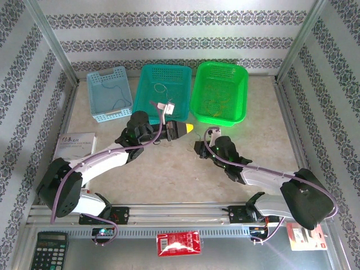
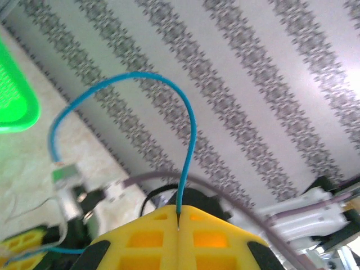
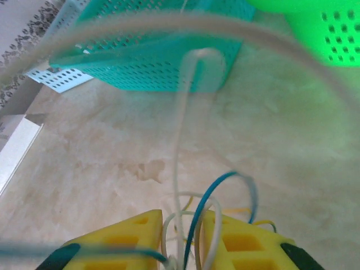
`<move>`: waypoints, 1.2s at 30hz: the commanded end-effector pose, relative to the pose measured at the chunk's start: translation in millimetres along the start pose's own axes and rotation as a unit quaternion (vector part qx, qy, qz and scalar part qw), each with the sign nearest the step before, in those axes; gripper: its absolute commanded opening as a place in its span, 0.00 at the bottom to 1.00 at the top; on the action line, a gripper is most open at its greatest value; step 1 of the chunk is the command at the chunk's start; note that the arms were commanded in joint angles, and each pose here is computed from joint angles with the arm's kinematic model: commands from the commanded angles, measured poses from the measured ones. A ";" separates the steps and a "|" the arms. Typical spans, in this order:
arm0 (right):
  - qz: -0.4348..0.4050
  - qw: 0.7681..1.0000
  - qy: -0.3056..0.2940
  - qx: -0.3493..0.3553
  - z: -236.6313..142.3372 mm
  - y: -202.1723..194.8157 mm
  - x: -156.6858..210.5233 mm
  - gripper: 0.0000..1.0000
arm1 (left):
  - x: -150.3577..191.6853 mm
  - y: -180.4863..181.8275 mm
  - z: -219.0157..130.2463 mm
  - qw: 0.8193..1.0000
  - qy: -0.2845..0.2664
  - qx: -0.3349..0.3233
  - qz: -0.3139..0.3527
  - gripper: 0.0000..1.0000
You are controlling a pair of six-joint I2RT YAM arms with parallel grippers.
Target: Untangle the cables
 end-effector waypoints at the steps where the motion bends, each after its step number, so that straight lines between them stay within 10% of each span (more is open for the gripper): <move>1: 0.023 1.000 -0.001 0.002 -5.4 -2.9 9.4 0.30 | -35.4 -30.8 -4.6 0.996 -0.056 0.067 0.022 0.00; 27: 0.034 0.999 0.013 0.029 -13.7 -14.5 40.4 0.30 | -195.7 -102.0 -81.8 0.960 -0.210 -0.064 0.172 0.00; 36: 0.030 0.999 0.030 0.001 -15.9 -0.3 37.3 0.45 | -238.5 -67.7 -137.6 0.919 -0.250 -0.230 0.198 0.00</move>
Point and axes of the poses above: each hand's point on the last joint's axis, 136 mm out from that joint toward the fingers, its own z axis out along the fingers, its own y axis along the line the jaws close on, x = y × z, the point moved 5 cm from there along -z, back along the fingers, and after that the axes turned 8 degrees about z, right-handed, at the moved point
